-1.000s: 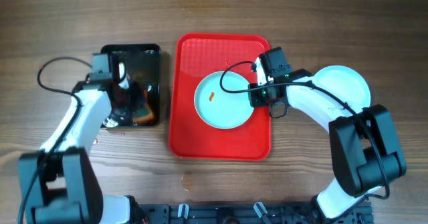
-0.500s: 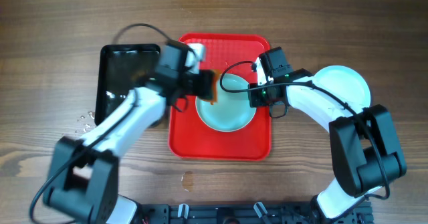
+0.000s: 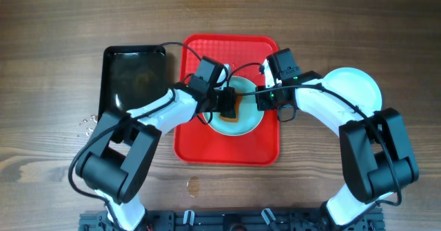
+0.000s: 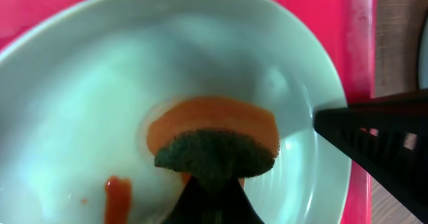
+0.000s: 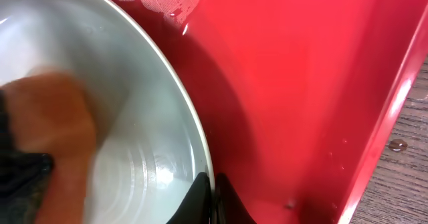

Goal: Clean dirty plates on tray and stack at the side
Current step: 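Scrub the plate with the sponge in the left gripper, then return the sponge to the black tray with the left gripper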

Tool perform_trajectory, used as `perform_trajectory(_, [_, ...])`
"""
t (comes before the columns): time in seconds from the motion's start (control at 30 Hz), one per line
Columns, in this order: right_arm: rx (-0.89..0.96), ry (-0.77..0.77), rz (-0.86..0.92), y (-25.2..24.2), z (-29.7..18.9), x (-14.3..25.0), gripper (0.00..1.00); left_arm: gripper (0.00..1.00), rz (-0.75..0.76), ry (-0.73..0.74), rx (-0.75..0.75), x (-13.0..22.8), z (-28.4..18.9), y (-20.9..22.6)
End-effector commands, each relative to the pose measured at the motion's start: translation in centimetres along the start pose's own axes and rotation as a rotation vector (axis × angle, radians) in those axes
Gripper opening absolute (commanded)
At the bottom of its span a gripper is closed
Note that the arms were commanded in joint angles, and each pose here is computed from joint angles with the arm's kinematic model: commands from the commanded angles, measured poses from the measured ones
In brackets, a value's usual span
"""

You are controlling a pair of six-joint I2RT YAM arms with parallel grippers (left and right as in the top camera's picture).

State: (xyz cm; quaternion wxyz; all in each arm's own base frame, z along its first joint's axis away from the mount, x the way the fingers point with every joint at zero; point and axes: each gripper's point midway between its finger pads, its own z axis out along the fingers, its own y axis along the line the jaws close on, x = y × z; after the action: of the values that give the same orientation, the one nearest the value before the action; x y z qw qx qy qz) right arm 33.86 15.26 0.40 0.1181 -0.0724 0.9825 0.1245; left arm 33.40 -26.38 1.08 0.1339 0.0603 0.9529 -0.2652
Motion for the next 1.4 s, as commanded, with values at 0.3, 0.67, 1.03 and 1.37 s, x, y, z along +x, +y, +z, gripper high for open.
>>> perform_trajectory(0.3, [0.03,0.038,0.03,-0.6,-0.2,1.0,0.04,0.04,-0.071,0.045,-0.257,0.6,0.3,4.9])
perform_trajectory(0.67, [0.045,0.047,0.061,-0.8,-0.3,1.3,0.04,0.04,0.035,0.02,-0.604,0.3,-2.5,10.3])
perform_trajectory(1.03, [0.048,0.057,0.063,-0.9,-0.3,1.5,0.04,0.04,0.006,0.013,-0.786,-0.6,-5.7,12.1])
perform_trajectory(1.37, [0.134,0.07,0.105,-2.4,-0.4,2.1,0.04,0.04,-0.13,-0.067,-0.655,-4.3,-10.3,9.5])
